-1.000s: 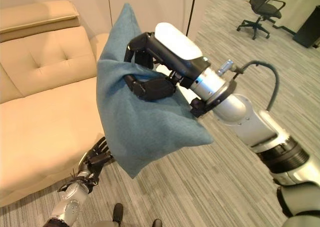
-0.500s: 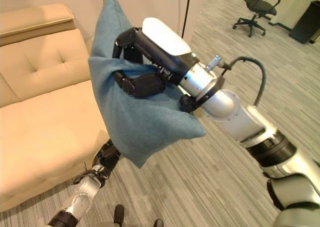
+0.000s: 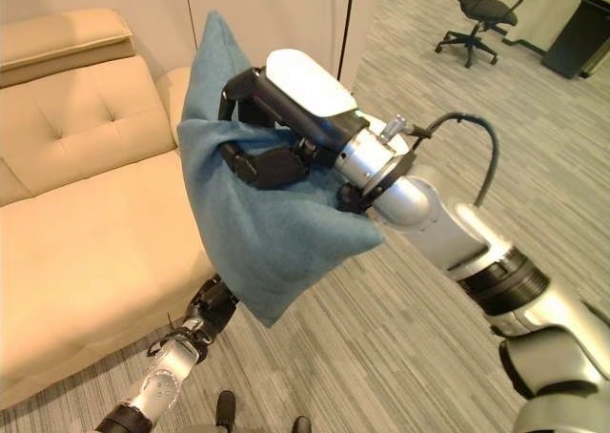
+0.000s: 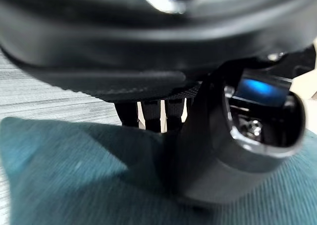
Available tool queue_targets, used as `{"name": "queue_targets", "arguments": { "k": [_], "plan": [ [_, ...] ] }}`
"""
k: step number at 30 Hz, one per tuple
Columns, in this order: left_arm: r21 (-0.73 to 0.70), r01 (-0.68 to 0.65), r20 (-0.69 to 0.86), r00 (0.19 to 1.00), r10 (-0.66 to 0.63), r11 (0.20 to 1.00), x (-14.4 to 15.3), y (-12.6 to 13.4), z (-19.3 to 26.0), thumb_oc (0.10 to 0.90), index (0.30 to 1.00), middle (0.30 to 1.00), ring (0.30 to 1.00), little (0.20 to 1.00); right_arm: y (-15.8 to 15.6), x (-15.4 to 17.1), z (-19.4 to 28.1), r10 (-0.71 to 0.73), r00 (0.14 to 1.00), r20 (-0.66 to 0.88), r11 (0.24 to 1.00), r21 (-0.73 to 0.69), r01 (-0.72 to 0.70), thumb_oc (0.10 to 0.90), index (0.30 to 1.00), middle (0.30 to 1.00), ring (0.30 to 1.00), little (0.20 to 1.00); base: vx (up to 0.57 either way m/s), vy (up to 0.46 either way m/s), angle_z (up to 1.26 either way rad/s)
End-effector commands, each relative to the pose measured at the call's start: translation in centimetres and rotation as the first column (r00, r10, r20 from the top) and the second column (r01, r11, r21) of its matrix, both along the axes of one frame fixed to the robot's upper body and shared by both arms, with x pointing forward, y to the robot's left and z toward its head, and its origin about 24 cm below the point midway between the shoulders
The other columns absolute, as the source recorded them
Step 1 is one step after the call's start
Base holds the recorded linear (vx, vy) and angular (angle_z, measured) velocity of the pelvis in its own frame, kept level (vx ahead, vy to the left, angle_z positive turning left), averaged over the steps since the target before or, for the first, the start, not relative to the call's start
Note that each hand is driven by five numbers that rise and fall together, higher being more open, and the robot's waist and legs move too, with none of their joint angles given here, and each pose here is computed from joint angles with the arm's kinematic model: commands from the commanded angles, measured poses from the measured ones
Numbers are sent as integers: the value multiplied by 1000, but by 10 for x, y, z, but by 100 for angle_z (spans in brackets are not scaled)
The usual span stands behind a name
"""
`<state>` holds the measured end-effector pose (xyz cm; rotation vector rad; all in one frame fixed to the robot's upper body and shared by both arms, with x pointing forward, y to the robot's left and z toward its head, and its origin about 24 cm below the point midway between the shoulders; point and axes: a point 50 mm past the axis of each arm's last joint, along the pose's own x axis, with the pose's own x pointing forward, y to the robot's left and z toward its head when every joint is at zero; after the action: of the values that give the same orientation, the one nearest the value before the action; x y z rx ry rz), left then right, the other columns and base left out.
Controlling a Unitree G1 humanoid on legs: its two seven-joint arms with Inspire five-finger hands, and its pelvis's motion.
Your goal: Pick up all the scattered cushions and arrange them neatly on the sofa.
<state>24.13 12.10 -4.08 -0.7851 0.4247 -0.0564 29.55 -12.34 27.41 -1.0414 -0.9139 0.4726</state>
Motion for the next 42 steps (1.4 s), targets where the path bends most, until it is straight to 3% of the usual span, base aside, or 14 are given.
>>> {"name": "queue_targets", "arguments": {
  "k": [1, 10, 19, 28, 42],
  "plan": [
    [-100, 138, 307, 946, -101, 985, 31, -40, 52, 400, 300, 300, 300, 300, 8, -4, 29, 56, 988, 144, 973, 213, -86, 400, 300, 300, 300, 300, 0, 0, 0],
    [-66, 48, 237, 971, -31, 997, 18, -15, 33, 400, 300, 300, 300, 300, -6, -6, -28, 35, 998, -43, 930, 366, -17, 400, 300, 300, 300, 300, -6, -12, 4],
    [73, -37, 203, 979, 22, 997, -5, 29, 16, 400, 300, 300, 300, 300, -31, -19, -109, -30, 948, -317, 861, 474, 186, 400, 300, 300, 300, 300, -59, -46, 21],
    [152, -22, 267, 963, -19, 988, -3, 36, 26, 400, 300, 300, 300, 300, -55, -23, -143, -133, 897, -422, 808, 477, 345, 400, 300, 300, 300, 300, -113, 2, 68],
    [257, 11, 228, 971, -71, 966, -19, 47, 17, 400, 300, 300, 300, 300, -40, -21, -164, -55, 849, -526, 793, 493, 357, 400, 300, 300, 300, 300, 76, 166, 31]
  ]
}}
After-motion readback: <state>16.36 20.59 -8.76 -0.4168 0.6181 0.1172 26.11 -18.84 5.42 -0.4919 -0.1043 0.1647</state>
